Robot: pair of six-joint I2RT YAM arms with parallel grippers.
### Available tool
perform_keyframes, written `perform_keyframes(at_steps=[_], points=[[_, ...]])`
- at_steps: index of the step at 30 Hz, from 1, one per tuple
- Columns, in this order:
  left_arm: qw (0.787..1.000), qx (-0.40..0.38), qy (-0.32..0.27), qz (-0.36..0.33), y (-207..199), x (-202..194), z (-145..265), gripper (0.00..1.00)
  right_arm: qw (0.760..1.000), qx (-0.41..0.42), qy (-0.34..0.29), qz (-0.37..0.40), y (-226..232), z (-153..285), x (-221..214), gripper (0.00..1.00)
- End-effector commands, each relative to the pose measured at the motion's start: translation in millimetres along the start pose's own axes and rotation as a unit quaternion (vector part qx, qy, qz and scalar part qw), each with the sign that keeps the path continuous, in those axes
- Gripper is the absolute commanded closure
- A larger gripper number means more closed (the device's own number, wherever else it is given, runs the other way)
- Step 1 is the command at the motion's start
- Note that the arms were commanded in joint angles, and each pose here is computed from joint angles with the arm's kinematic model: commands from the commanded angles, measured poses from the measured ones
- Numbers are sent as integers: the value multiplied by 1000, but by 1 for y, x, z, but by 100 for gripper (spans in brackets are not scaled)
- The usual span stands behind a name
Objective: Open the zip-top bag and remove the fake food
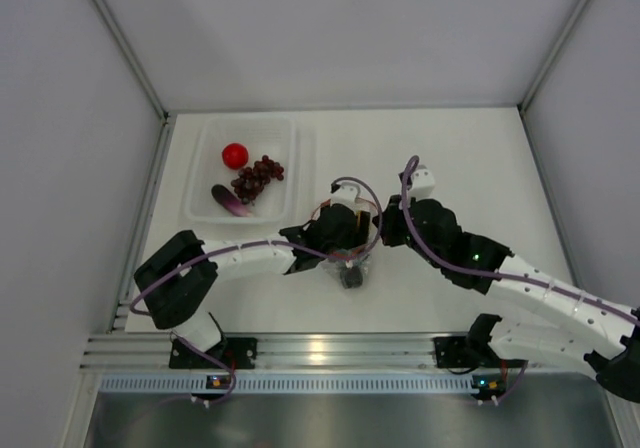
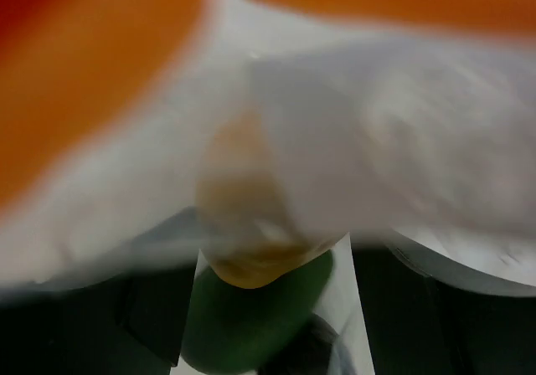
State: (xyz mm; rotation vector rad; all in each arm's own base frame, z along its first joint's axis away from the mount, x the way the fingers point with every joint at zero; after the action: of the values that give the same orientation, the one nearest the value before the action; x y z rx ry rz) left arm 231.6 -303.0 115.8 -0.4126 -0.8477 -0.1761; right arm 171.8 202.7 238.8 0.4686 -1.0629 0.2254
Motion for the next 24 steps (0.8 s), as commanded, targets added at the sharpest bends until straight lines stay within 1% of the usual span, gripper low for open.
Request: perform_keyframes(at_steps=[1,2,4,5,8,11,14,19,21,24], points=[[988,-147,-56,3,-50,25,33,100,998,-2,-55,3,11,10,43,100],[984,-167,-56,-3,-57,22,41,100,999,-8,-50,13,11,8,43,100],[982,-180,-57,-12,-60,19,47,100,998,-16,-60,16,12,9,53,100],[979,-195,-54,-17,-65,17,52,100,998,-24,-51,26,11,6,52,100],[977,-204,-57,-21,-66,14,62,100,998,-42,-40,36,10,1,52,100],[980,-186,-66,-10,-57,12,66,100,998,-51,-35,31,6,2,46,100],[982,-166,-92,5,-48,19,75,100,998,-49,-25,29,3,2,35,100],[985,-125,-112,32,-37,25,79,100,997,-56,-4,51,4,3,21,100],[986,-116,-110,45,-35,27,83,100,997,-57,2,61,8,3,15,100],[985,-129,-103,55,-37,29,92,100,995,-65,9,70,9,0,8,100]])
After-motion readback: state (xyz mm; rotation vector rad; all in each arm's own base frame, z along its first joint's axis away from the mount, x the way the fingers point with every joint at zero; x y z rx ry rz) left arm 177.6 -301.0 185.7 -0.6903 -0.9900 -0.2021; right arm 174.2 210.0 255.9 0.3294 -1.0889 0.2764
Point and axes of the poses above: each gripper's point midway between its finger pads, its own z axis back along the fingers, its own y axis along the line the jaws close on, x = y × z, the point moved 7 cm from there along z, back along the fingers, and after that the axes turned 4 degrees about z, right-handed, at the moved point
